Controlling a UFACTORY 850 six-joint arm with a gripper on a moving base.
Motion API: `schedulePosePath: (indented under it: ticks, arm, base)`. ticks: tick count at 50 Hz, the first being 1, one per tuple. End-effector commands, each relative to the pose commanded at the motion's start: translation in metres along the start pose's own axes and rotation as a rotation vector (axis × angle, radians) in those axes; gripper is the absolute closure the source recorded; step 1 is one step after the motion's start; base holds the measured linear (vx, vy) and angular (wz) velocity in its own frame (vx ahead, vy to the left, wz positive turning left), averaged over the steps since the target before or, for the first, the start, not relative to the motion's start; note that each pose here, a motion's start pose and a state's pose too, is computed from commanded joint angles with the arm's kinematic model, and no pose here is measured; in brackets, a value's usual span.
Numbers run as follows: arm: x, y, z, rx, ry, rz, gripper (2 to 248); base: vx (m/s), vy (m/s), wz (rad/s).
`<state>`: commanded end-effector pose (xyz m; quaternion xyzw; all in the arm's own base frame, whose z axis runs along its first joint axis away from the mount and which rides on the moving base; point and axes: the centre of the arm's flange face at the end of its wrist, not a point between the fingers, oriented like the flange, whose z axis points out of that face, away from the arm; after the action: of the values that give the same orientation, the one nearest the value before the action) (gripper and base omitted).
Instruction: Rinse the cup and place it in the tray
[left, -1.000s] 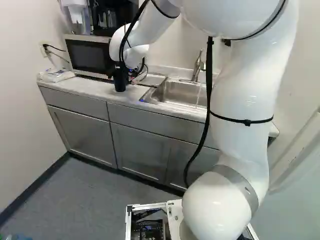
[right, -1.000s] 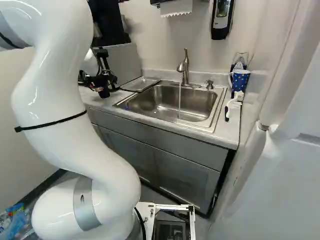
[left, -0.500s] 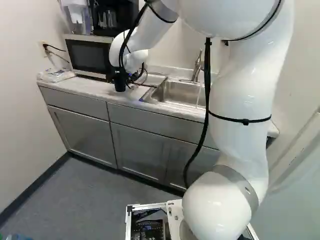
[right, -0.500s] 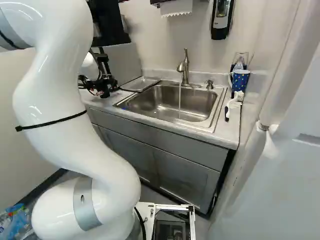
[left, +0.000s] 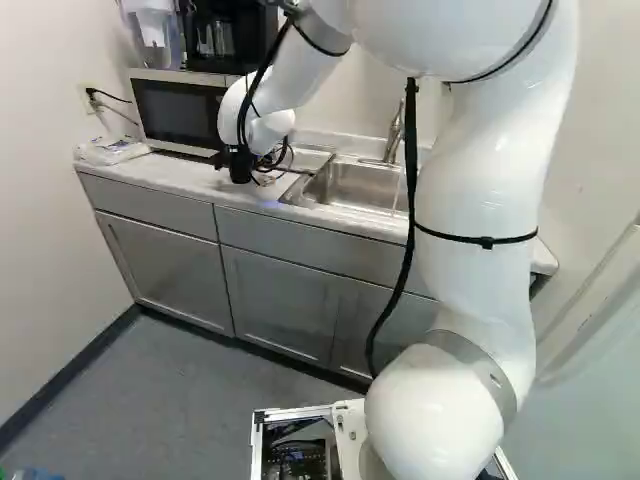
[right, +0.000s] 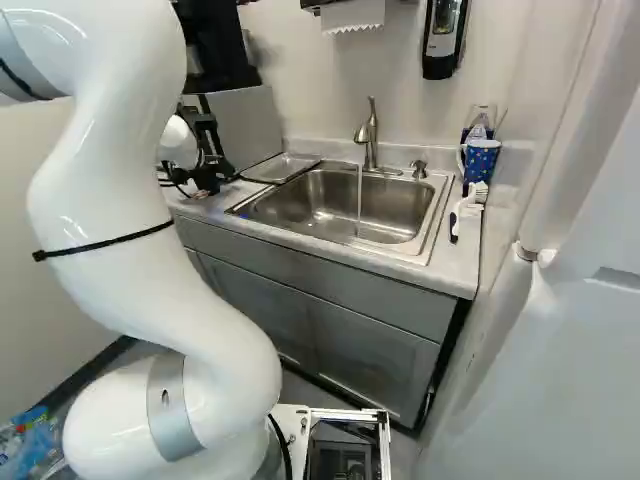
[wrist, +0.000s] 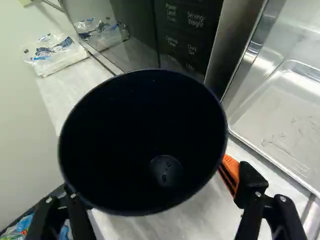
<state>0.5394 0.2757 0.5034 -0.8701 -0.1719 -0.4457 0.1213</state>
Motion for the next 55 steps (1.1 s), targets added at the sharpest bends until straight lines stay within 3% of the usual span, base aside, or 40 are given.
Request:
schedulePosePath:
  ticks: [10,38,55]
  arm:
    - [-0.005,0.001,0.009,-0.002,0.021,0.000,3]
    - [0.003,-0.001,0.004,0.001,0.132,-0.002,3]
    - [-0.009,-0.009,-0.015,0.014,0.126,-0.010,3]
  base:
    - [0.000,0.000,0.000]
    - [0.000,0.000,0.000]
    - [0.000,0.000,0.000]
